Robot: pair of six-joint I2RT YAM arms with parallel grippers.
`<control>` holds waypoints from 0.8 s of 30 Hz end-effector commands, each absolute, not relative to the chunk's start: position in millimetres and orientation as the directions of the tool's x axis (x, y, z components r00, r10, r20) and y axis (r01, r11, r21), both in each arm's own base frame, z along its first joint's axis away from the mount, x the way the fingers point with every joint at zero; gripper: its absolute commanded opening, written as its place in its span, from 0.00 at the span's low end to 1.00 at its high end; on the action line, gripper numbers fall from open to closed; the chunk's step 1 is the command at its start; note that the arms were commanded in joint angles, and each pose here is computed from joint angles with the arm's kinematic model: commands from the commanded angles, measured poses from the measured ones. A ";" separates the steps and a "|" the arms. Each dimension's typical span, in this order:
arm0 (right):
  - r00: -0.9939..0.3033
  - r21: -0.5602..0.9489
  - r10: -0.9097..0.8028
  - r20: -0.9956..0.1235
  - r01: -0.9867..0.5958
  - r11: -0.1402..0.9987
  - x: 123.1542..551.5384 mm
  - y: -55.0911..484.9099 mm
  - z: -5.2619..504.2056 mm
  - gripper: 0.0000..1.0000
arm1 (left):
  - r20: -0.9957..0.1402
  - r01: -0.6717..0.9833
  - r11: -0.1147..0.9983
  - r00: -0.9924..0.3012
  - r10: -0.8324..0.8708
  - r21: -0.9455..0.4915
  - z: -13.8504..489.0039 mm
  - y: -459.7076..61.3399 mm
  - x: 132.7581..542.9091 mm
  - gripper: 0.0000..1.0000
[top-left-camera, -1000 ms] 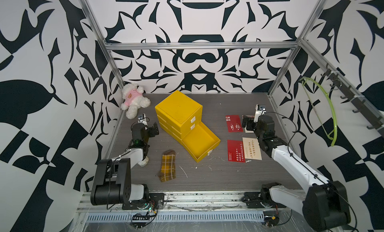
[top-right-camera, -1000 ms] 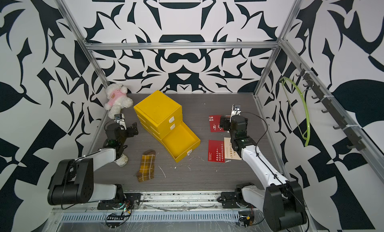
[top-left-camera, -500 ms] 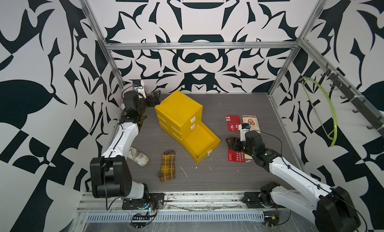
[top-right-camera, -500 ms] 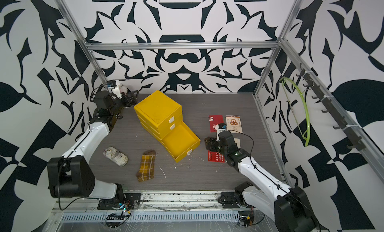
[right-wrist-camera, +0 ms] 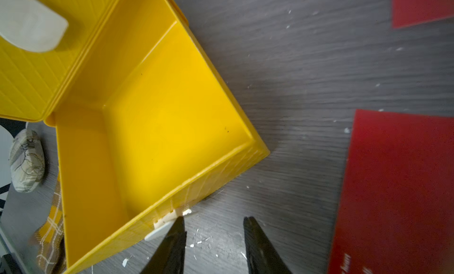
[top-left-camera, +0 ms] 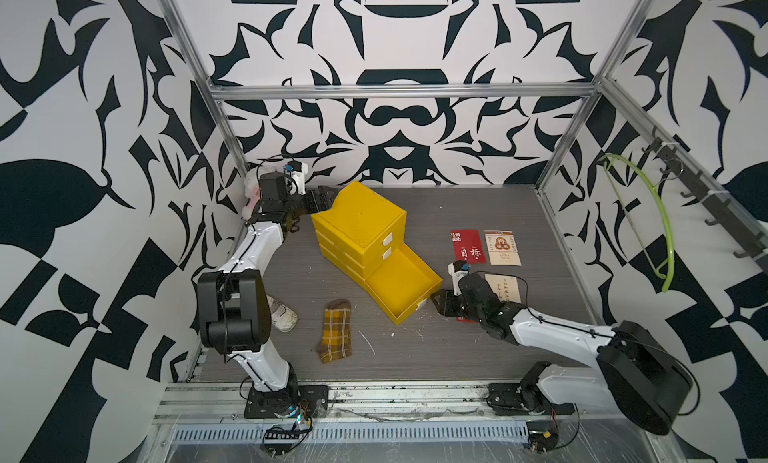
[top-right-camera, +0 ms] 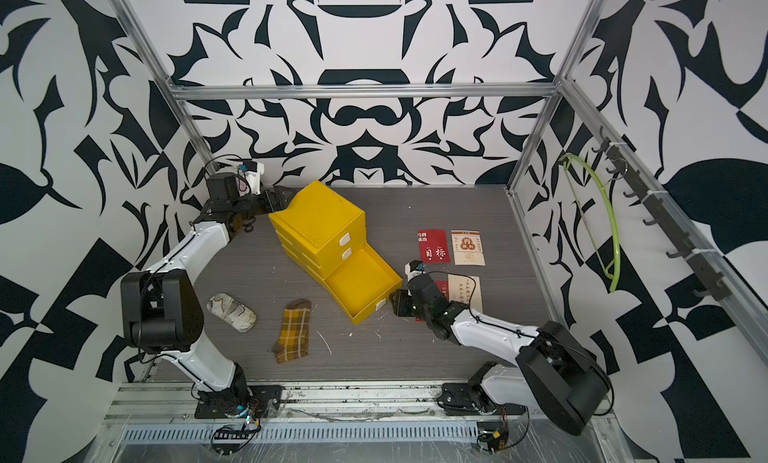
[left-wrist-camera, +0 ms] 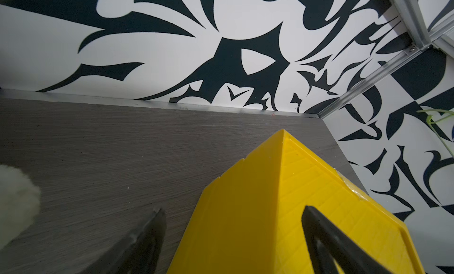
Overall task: Take the postcards out of the drawer
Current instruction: Close the drawer of the storage box.
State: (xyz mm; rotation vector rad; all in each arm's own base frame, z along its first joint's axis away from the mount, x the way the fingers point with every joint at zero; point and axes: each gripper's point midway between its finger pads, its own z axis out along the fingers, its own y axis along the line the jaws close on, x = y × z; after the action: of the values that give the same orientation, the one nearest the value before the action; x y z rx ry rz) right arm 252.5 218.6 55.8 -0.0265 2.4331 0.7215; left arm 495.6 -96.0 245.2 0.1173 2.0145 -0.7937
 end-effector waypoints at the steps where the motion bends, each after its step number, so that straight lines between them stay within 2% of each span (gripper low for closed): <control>1: -0.769 0.545 0.193 -0.610 -0.230 0.806 271.9 244.3 86.2 0.40 | -0.735 0.383 0.748 -0.647 -0.203 -0.543 223.2 -109.8 477.8 0.91; 19: -0.675 0.464 0.145 -0.723 -0.320 0.826 318.4 282.2 113.0 0.39 | -0.719 0.404 0.727 -0.673 -0.174 -0.555 215.6 -115.3 475.8 0.87; 24: -0.669 0.495 0.150 -0.728 -0.361 0.790 332.3 305.8 116.7 0.38 | -0.718 0.404 0.726 -0.674 -0.176 -0.557 215.6 -115.5 475.7 0.87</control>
State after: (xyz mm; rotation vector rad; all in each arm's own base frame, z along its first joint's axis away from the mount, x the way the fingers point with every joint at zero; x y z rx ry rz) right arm 317.6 278.3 84.9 -0.1088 2.2854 0.6981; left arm 485.0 -111.6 245.9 0.1945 2.0160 -0.8771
